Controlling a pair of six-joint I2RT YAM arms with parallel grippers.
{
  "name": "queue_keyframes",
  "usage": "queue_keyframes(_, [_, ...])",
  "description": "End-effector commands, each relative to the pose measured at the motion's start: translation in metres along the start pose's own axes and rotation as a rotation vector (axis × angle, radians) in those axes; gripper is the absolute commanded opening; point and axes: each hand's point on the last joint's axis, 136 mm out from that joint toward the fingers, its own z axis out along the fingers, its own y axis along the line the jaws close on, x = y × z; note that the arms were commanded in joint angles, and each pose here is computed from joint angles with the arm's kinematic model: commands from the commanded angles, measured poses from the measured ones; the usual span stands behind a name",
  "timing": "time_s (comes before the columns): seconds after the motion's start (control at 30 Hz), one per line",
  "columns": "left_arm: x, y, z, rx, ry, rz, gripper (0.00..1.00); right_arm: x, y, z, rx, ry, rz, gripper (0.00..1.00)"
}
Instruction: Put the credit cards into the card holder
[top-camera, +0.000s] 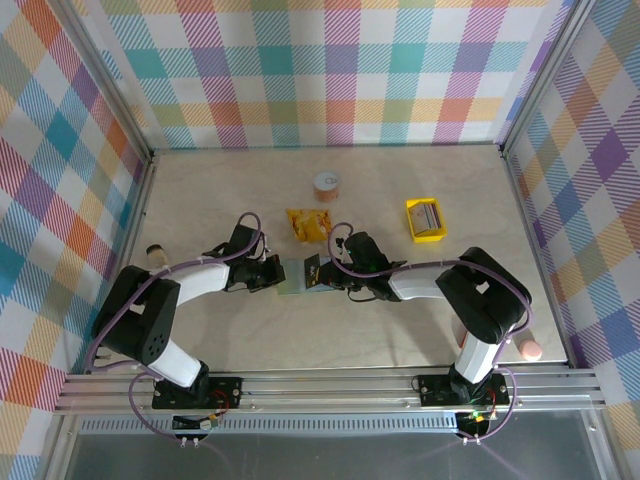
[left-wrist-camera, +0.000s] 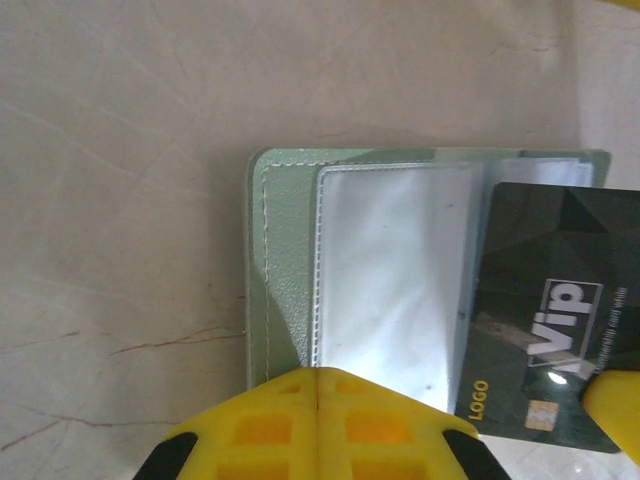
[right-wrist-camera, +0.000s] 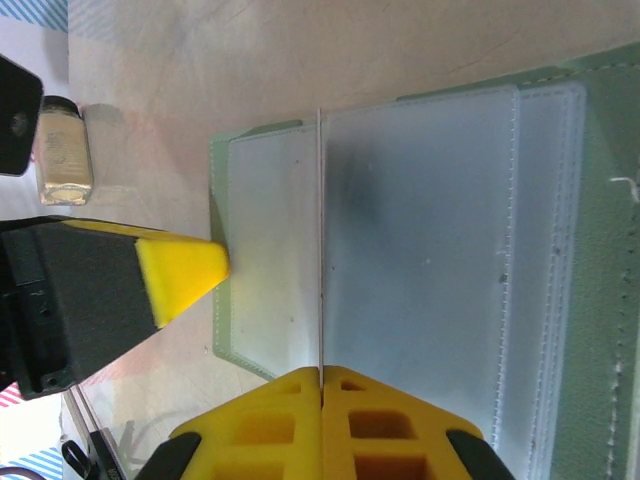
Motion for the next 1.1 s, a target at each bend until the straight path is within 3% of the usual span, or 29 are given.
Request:
queue_keyframes(0.0, [0.007,0.014,0.005,-0.037,0.018,-0.003,0.0,-0.007,0.014,0.005,-0.035,-0.022,-0.007,0.0])
queue_keyframes(0.67, [0.005,0.014,0.002,-0.046,0.012,0.001,0.0,-0.001,0.004,0.019,-0.013,0.005,0.043,0.0])
queue_keyframes(1.07, [0.009,0.018,0.005,-0.051,0.025,-0.006,0.0,-0.003,-0.01,0.008,0.039,-0.058,0.091,0.0])
